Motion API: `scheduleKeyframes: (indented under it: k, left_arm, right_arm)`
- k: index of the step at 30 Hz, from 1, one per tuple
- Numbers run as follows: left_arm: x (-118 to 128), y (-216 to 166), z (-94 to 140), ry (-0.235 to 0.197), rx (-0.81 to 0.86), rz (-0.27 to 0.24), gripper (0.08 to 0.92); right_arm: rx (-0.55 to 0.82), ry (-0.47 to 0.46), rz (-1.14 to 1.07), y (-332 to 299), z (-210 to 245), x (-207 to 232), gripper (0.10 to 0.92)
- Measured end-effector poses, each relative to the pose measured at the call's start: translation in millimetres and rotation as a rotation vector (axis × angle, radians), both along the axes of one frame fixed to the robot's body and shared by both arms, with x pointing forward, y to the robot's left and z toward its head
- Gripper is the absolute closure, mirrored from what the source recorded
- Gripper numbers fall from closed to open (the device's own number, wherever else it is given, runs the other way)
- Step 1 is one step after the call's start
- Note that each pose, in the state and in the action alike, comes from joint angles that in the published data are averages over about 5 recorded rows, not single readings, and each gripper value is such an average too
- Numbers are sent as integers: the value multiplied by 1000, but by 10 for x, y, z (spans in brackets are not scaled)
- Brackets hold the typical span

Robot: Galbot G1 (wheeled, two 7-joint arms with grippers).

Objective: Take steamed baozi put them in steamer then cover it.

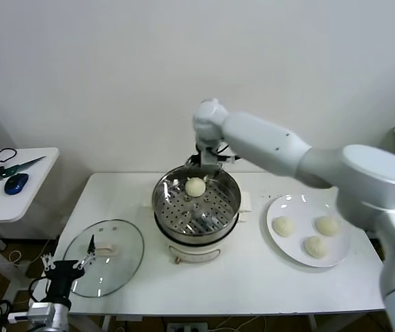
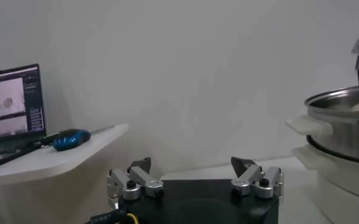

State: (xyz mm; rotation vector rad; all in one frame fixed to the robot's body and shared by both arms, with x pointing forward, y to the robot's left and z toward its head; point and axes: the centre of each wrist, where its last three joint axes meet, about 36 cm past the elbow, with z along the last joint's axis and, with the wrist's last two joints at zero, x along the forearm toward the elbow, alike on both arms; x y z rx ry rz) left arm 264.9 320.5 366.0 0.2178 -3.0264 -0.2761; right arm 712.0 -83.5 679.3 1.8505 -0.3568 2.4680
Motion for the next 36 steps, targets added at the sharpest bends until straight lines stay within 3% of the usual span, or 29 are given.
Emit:
scheduleKeyframes:
  k: [8, 17, 36]
  left_arm:
    - [-20, -14, 16, 2, 2, 6, 177]
    - [-10, -13, 52, 0, 7, 16, 177]
    - [-28, -39, 15, 20, 25, 27, 177]
  right_arm:
    - [188, 85, -429, -1176, -17, 20, 200]
    - [280, 215, -873, -2230, -672, -64, 200]
    - [244, 368, -1217, -2927, -2059, -211, 200]
